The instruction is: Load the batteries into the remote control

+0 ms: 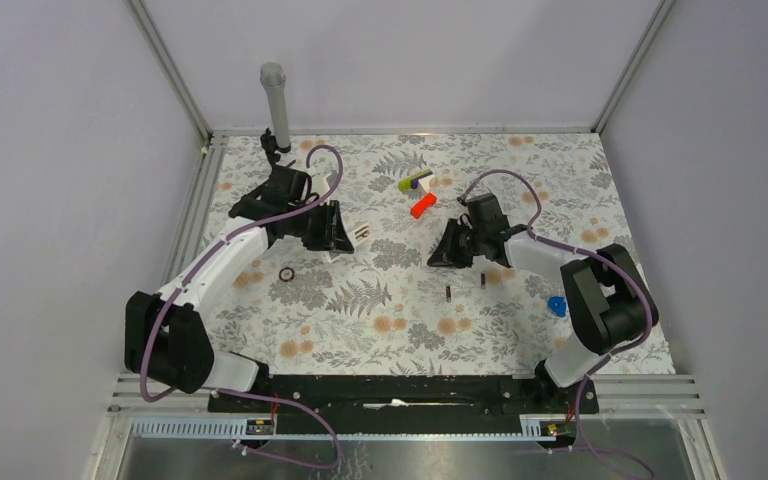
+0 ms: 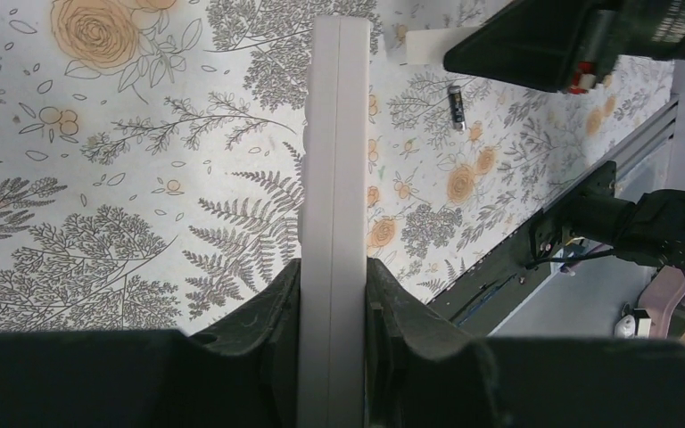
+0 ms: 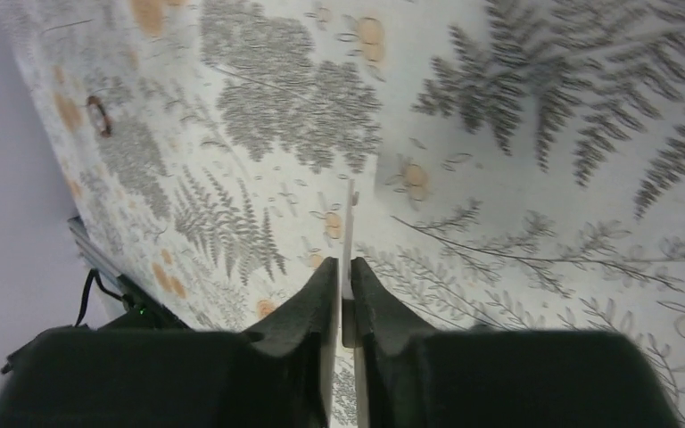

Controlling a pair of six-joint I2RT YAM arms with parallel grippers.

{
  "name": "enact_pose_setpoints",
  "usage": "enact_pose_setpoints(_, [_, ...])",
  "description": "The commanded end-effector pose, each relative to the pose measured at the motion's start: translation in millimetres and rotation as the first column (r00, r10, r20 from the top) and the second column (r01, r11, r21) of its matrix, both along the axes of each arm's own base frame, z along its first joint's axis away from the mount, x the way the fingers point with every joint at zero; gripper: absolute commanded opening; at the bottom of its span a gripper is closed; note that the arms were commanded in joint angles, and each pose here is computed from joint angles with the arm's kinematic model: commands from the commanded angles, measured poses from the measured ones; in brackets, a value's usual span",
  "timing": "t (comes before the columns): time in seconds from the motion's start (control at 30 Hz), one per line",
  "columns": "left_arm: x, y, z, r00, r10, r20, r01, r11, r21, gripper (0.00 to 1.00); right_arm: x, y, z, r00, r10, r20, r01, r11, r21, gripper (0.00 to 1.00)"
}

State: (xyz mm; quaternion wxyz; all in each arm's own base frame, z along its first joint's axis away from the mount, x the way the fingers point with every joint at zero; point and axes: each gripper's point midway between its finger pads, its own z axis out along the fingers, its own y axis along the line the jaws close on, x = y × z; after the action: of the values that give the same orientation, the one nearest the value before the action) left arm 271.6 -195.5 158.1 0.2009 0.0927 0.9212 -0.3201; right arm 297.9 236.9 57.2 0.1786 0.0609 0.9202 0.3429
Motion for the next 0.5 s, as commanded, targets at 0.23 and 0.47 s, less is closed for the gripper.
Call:
enact_pose_setpoints(0.23, [8,-14,46,0.981,-0.048,0.189,0.070,0.991,-0.111,0.00,6,-37,5,0.996,-0.092,0.018,0.094,0.983,-0.158,0.66])
enact_pose_setpoints(0.47, [10,-23,67,0.966,-0.072,0.247,0.115,0.980,-0.163,0.00,17,-46,62,0.980,-0.067,0.185,0.099,0.980,-0.171,0.80])
